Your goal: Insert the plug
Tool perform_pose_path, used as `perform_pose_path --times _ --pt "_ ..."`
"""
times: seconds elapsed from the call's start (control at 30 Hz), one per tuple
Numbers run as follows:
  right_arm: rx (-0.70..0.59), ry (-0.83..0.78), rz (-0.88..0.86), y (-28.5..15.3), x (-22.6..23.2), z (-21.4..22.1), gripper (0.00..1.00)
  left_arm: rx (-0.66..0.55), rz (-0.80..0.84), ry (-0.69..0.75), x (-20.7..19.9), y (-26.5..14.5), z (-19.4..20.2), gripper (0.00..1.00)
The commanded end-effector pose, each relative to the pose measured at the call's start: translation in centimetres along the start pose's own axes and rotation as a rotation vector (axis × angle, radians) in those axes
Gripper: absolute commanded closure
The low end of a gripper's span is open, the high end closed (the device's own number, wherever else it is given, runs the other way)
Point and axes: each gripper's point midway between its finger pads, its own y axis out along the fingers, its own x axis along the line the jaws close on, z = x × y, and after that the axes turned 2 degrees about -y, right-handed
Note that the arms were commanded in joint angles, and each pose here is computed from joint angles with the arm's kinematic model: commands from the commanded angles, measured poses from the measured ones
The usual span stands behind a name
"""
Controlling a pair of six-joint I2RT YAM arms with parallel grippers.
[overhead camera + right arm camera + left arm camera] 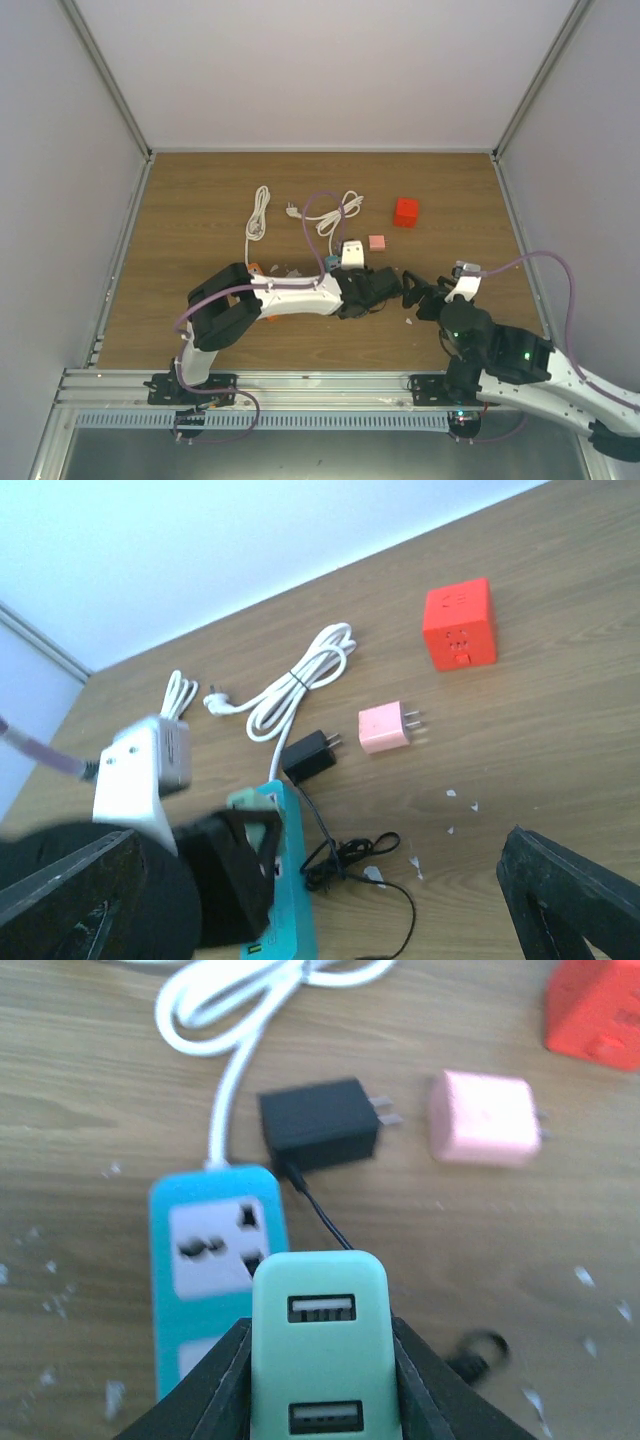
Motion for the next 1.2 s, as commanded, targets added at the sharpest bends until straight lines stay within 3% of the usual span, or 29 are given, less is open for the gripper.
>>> perform_pose_path --times 0.0,0.27,0.63,0.93,1.17 --pt "-0.07 0.082 0.022 -0.1 -0.7 -1.1 0.01 -0.043 0.087 -0.021 -2.7 -3.0 -0.7 1.0" --pt "-0.081 0.134 0.071 -0.5 -2.0 -1.2 0.0 -0.057 0.056 -0.034 -2.2 -2.6 -1.1 1.0" --pt "-0.153 0.323 0.091 -2.4 -5.2 -2.2 0.0 -0.064 0.024 -0.059 -0.7 -1.3 -2.7 1.0" --pt "-0.122 0.318 0.185 -2.3 -5.9 -1.8 0.0 -0.052 0.0 -0.072 0.5 0.3 -3.3 1.0" --pt "-0.137 0.329 0.159 -2.7 -5.8 -2.4 0.0 -0.041 -0.017 -0.073 0.9 1.2 -2.9 1.0"
